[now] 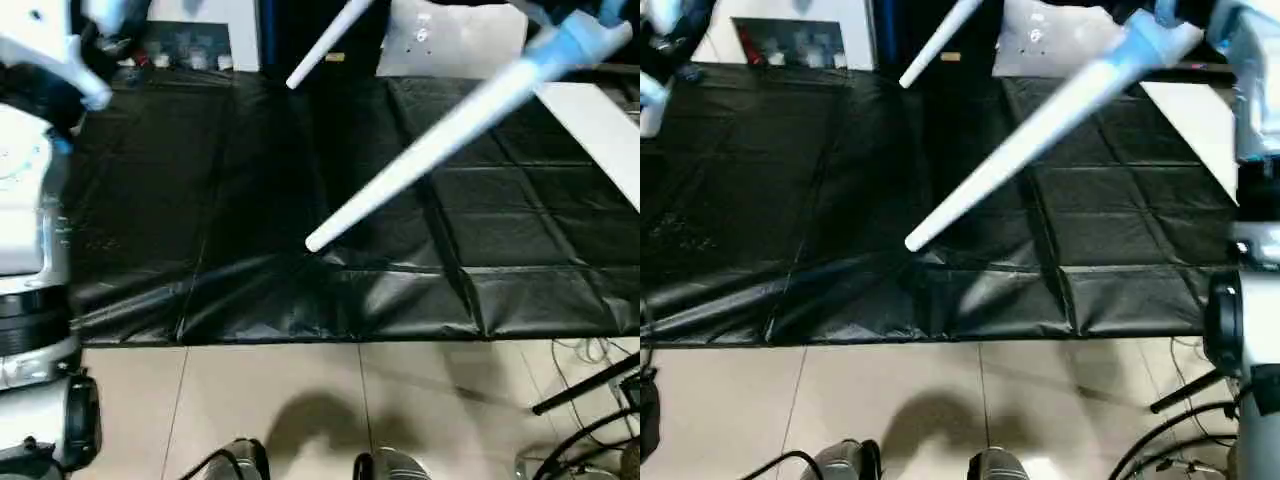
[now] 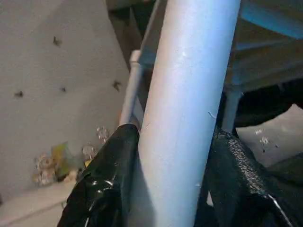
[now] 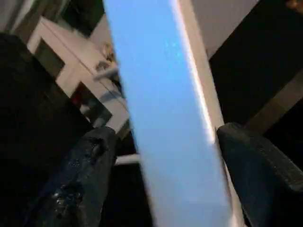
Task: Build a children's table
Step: Flip table
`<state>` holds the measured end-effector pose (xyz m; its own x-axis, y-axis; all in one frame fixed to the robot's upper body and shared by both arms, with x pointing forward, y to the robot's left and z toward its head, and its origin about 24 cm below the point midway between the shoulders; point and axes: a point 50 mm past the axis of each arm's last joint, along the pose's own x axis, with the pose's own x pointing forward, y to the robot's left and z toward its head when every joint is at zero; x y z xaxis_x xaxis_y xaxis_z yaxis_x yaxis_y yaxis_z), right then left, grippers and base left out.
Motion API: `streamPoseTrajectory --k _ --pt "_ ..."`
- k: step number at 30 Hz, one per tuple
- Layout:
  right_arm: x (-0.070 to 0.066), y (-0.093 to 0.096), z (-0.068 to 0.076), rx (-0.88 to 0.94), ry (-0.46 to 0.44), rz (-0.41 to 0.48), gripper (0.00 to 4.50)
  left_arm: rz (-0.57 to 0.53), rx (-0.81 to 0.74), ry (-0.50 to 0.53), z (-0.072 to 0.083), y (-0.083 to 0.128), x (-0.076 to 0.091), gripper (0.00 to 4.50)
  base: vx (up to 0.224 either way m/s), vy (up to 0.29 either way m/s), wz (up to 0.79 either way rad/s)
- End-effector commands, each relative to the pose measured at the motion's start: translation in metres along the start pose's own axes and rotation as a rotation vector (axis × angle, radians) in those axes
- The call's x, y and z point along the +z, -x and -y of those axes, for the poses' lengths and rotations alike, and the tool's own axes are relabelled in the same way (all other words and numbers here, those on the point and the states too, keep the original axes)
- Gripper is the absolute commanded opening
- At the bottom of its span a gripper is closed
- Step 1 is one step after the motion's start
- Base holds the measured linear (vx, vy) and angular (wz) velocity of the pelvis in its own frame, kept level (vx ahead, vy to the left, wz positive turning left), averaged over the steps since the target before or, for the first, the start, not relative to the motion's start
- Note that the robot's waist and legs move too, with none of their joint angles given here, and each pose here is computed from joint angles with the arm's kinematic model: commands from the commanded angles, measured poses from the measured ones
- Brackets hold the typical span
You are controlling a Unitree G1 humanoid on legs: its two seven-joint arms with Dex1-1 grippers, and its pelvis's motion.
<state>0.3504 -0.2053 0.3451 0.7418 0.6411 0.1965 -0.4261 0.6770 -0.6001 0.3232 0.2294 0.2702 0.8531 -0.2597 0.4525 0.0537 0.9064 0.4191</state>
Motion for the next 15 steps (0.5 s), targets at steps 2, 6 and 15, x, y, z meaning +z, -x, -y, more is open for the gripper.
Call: streamPoseTrajectory --k 2,6,15 --pt "0.008 0.009 0.005 0.001 -0.134 0.151 4.14 -0.145 -0.077 0.042 0.019 0.003 -0.033 1.94 0.000 0.000 0.00" --pt "0.010 0.031 0.029 -0.187 -0.325 0.354 4.50 -0.114 -0.113 0.019 0.017 0.003 -0.034 1.77 0.000 0.000 0.00" --pt "-0.060 0.074 0.016 -0.379 -0.547 0.307 4.50 -0.102 -0.184 -0.032 0.015 0.005 -0.036 1.65 -0.006 0.011 -0.02"
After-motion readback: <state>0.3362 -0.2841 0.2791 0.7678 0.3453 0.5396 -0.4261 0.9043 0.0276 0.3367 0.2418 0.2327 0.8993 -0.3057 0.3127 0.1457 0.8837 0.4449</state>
